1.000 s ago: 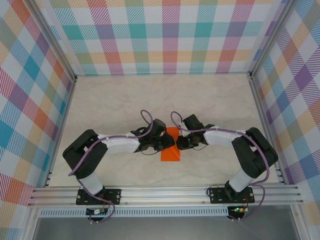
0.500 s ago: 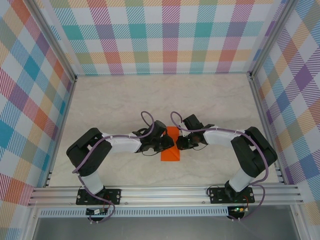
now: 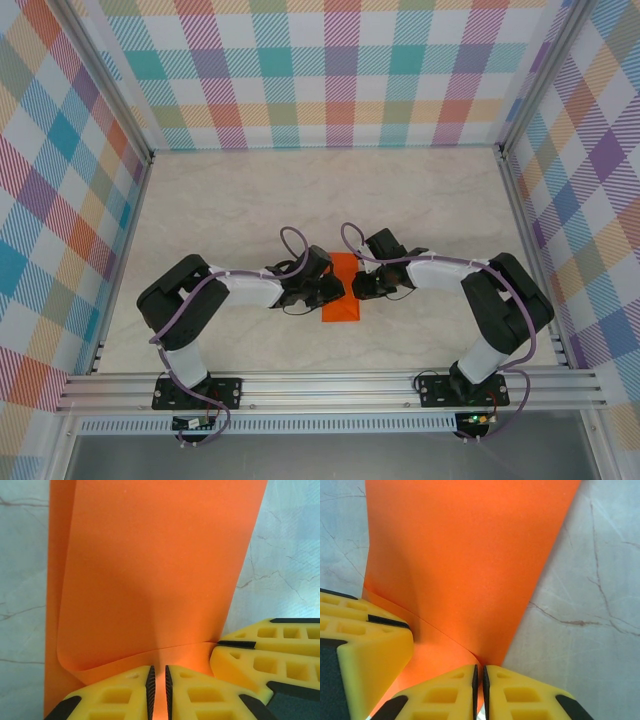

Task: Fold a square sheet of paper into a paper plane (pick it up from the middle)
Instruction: Fold the triangle a second time at the center of the table.

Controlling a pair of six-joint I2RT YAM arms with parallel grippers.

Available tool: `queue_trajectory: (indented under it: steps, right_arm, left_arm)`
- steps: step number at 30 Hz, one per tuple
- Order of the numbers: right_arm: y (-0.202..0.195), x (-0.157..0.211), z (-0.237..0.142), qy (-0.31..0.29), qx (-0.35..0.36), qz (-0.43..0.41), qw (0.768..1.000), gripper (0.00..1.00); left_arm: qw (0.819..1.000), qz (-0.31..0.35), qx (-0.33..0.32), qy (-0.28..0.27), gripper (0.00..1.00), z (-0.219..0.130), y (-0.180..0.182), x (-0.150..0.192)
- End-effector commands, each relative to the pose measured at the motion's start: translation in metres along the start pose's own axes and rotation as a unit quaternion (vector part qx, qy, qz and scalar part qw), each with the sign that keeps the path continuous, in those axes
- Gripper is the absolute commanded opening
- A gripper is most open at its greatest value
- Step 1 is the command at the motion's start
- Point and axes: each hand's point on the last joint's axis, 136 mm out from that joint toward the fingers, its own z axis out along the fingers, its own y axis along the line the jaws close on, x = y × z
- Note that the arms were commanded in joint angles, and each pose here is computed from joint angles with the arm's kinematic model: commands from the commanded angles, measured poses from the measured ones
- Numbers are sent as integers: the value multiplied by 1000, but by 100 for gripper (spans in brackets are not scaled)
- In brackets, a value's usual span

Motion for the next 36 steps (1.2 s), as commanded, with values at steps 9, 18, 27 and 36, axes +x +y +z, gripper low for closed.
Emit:
queue_trajectory:
  steps: [9,18,27,36]
  right_arm:
    - [13,2,-42,-37,-16,35,999,37]
    - [67,27,-60,-15,-175,72,982,22]
    - [71,25,-26,42,-150,111,982,14]
    - [46,42,-4,89,-82,143,982,14]
  left_arm:
    - [999,-6,-40,12,17,10,31,15]
    - [999,-1,-35,13,17,10,28,15]
    - [999,2,-32,12,17,8,24,13]
    - [999,6,-33,13,17,8,24,13]
